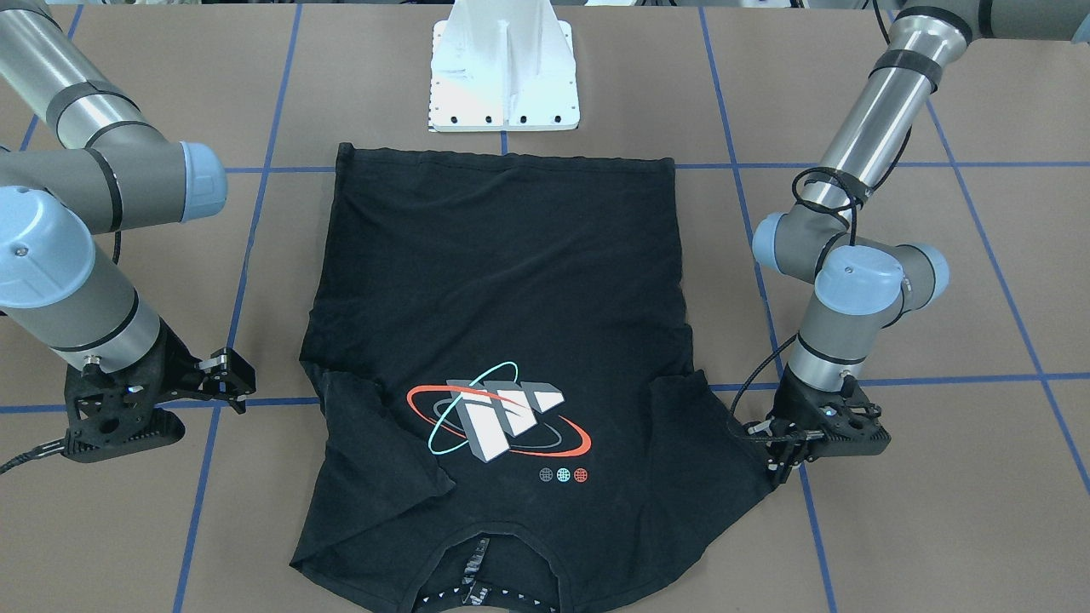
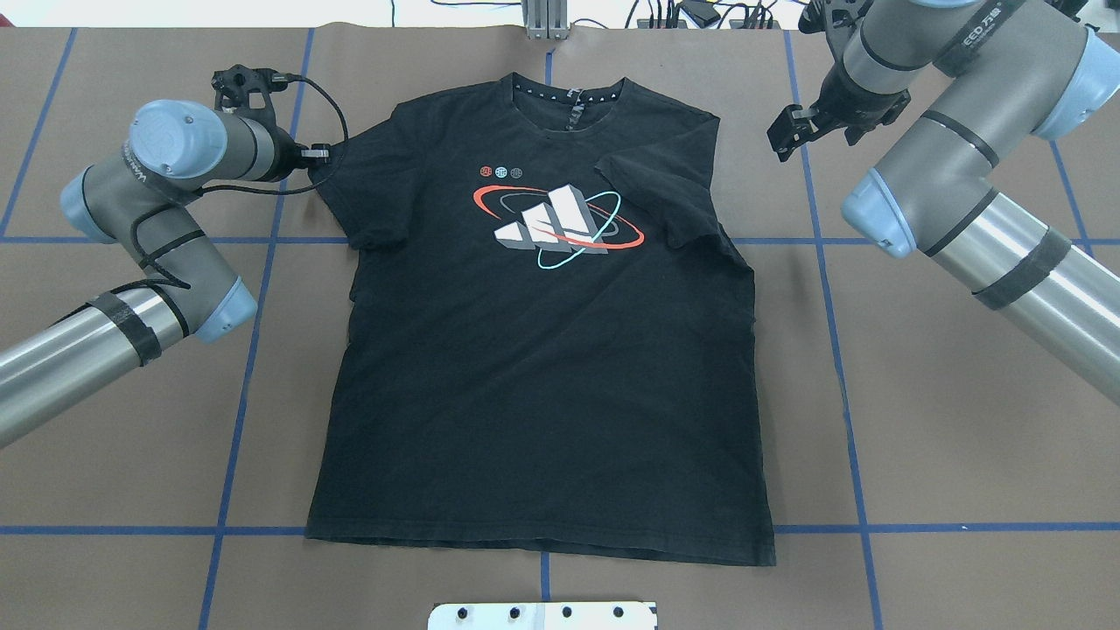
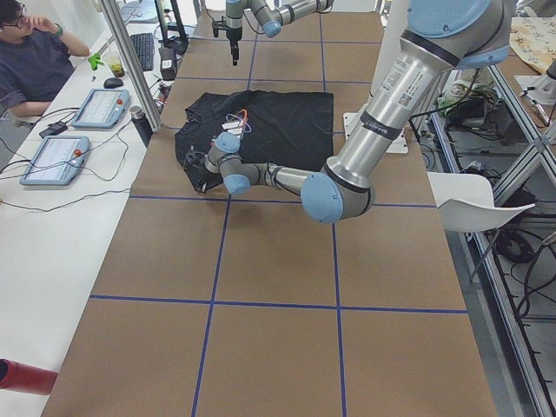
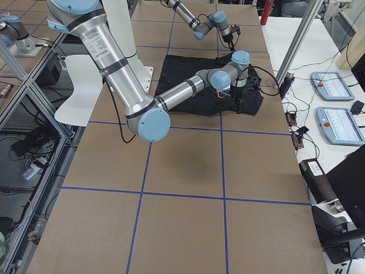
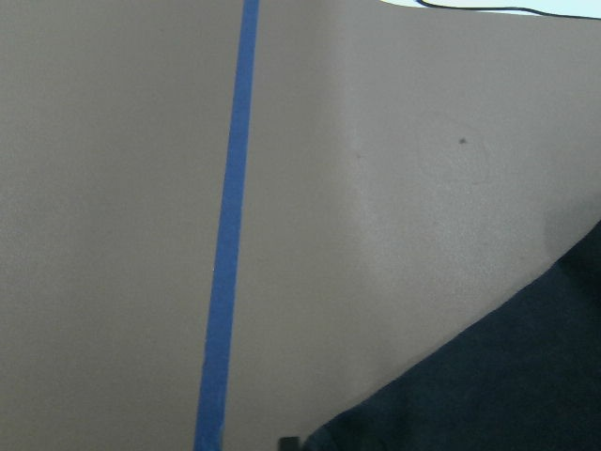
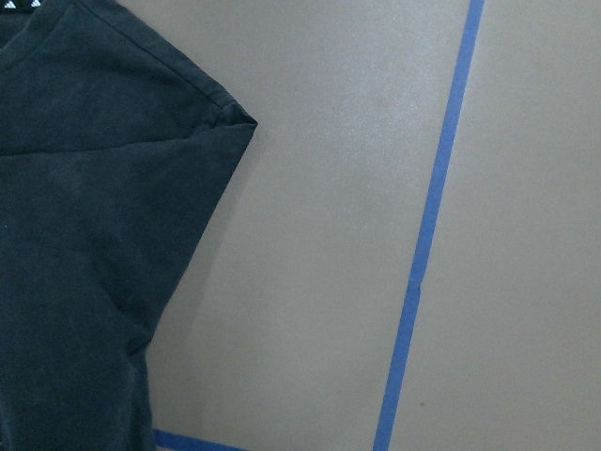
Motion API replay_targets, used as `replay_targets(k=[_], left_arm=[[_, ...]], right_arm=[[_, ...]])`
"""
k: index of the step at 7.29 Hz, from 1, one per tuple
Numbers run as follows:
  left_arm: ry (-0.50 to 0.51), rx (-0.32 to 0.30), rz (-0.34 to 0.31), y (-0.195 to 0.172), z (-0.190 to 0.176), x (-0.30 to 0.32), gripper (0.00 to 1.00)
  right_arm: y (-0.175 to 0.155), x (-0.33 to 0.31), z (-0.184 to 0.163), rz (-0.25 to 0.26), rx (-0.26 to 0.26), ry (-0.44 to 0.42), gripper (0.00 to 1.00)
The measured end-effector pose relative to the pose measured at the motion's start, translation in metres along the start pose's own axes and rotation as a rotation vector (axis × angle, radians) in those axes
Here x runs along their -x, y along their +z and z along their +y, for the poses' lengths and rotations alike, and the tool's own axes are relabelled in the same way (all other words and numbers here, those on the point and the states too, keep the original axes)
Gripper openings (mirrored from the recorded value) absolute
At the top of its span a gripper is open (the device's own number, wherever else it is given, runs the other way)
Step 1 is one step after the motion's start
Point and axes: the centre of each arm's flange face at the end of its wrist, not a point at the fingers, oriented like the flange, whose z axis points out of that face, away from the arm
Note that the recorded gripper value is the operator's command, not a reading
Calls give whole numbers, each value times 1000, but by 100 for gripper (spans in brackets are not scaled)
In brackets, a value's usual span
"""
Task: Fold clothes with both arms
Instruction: 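Move the left gripper to the sleeve nearest it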
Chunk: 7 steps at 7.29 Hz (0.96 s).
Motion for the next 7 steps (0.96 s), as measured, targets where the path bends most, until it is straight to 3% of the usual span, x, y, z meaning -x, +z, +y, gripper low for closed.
replay_targets(k=[7], left_arm=[[19, -35, 8, -17, -30, 8, 0]], right_arm=[[-1, 3, 0, -1, -2, -2, 100]])
